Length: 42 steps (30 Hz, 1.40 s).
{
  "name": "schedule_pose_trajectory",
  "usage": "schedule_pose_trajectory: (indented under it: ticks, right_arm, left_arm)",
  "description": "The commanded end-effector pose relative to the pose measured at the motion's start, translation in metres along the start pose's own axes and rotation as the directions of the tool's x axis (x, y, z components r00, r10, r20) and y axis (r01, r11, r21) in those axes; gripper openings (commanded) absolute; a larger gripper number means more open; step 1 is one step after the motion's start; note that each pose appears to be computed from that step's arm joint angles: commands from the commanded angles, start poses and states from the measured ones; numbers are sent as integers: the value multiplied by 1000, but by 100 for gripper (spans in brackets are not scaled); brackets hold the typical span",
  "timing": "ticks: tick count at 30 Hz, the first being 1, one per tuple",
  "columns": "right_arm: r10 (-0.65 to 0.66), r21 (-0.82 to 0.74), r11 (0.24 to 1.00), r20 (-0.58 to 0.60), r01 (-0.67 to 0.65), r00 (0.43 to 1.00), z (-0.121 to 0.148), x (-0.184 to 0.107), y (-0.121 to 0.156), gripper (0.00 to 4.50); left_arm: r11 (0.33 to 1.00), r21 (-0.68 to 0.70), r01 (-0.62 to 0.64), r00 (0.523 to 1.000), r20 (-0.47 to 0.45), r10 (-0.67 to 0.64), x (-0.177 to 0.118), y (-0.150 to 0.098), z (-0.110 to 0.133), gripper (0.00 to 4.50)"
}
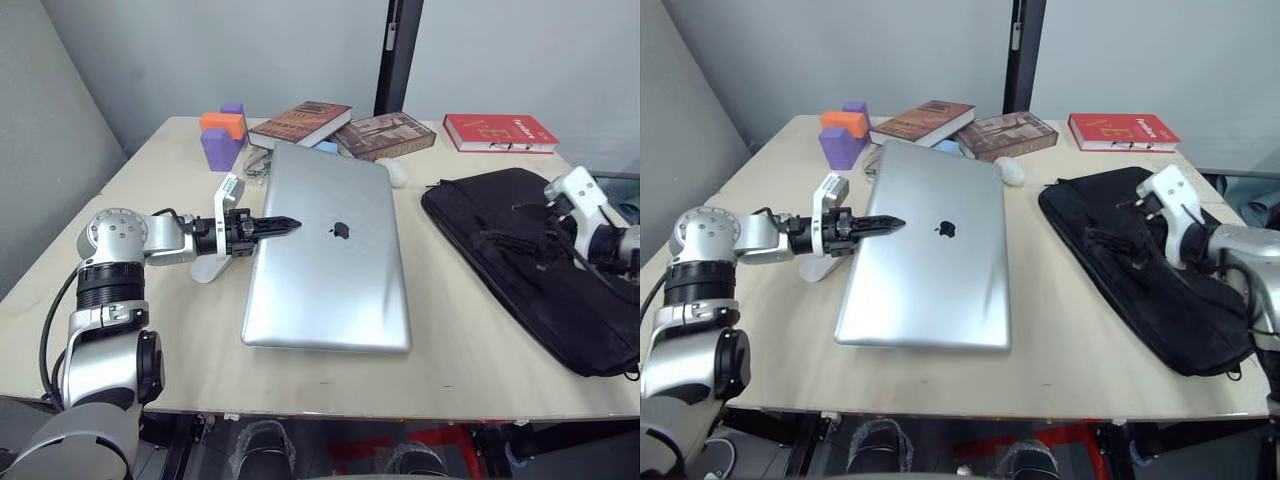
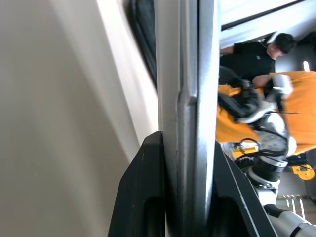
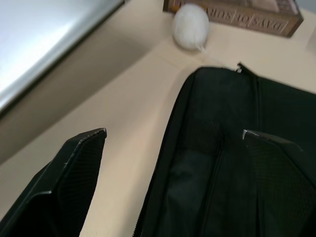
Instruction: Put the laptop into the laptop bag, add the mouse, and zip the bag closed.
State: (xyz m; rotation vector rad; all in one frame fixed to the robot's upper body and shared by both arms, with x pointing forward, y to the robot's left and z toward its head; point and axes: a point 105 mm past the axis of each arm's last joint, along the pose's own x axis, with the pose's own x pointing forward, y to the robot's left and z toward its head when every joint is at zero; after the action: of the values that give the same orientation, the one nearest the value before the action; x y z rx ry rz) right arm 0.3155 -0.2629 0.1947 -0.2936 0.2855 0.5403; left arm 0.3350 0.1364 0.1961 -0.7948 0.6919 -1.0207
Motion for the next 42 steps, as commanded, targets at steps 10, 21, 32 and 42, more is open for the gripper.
schedule_pose_trajectory:
  ticks: [10,21,32,42]
  right_arm:
    - [-73,-41,997,-89,70,993,-42,22,-12,447]
    - [-120,-33,993,-166,116,979,-71,30,-21,447]
    - [-89,13,996,-180,92,980,-78,33,-17,161]
    - [-73,103,991,-131,86,989,-67,30,-17,2]
  left_arm:
    - [982,41,184,983,18,-185,9,-35,5,30]
    - [983,11,184,982,39,-184,12,-32,5,30]
    - [981,-5,194,980,44,-194,21,-31,2,30]
    - [976,-24,216,975,65,-214,30,-31,-1,30]
